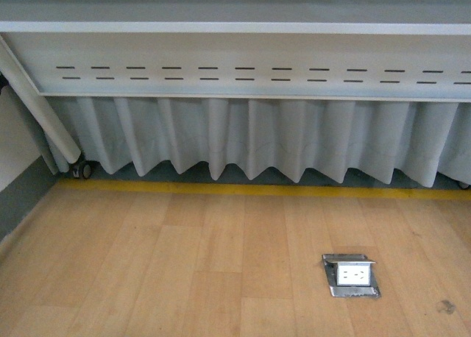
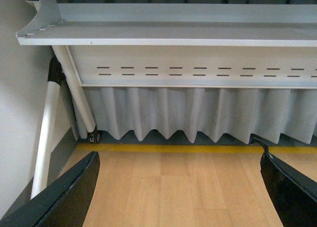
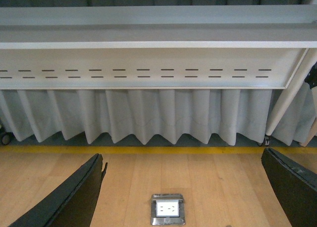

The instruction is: Wind up and store yellow beetle toy

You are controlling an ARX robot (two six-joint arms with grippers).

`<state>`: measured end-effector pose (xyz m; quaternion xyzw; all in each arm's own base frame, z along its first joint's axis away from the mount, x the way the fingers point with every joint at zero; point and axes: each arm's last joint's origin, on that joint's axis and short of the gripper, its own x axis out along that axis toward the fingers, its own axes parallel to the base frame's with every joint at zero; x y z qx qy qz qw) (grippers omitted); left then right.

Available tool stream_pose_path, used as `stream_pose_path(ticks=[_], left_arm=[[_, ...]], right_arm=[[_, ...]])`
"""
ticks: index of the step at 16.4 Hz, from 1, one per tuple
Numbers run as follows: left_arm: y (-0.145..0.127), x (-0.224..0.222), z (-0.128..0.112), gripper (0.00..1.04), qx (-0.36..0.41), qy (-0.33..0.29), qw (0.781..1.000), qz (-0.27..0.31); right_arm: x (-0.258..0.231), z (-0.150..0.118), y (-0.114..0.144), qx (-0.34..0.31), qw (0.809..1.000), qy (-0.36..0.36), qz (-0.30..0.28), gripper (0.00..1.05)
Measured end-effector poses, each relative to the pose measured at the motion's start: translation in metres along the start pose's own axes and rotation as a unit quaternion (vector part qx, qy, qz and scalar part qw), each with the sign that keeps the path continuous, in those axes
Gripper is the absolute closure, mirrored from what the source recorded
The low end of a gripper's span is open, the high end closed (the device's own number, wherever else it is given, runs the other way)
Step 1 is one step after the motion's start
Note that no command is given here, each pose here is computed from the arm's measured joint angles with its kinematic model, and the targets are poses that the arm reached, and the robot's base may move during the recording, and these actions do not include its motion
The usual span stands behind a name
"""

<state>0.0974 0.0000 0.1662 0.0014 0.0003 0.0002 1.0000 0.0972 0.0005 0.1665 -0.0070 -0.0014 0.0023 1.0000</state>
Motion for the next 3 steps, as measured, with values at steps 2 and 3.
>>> stream_pose_path(ticks=[2,3], left_arm=[[0.0000,0.0000,0.0000,0.07,0.000,0.000,1.000,0.000],[0.0000,0.0000,0.0000,0.07,0.000,0.000,1.000,0.000]], right_arm=[[0.0000,0.0000,0.0000,0.000,1.000,0.000,0.000,0.06],[0.0000,0.0000,0.0000,0.000,1.000,0.000,0.000,0.06]])
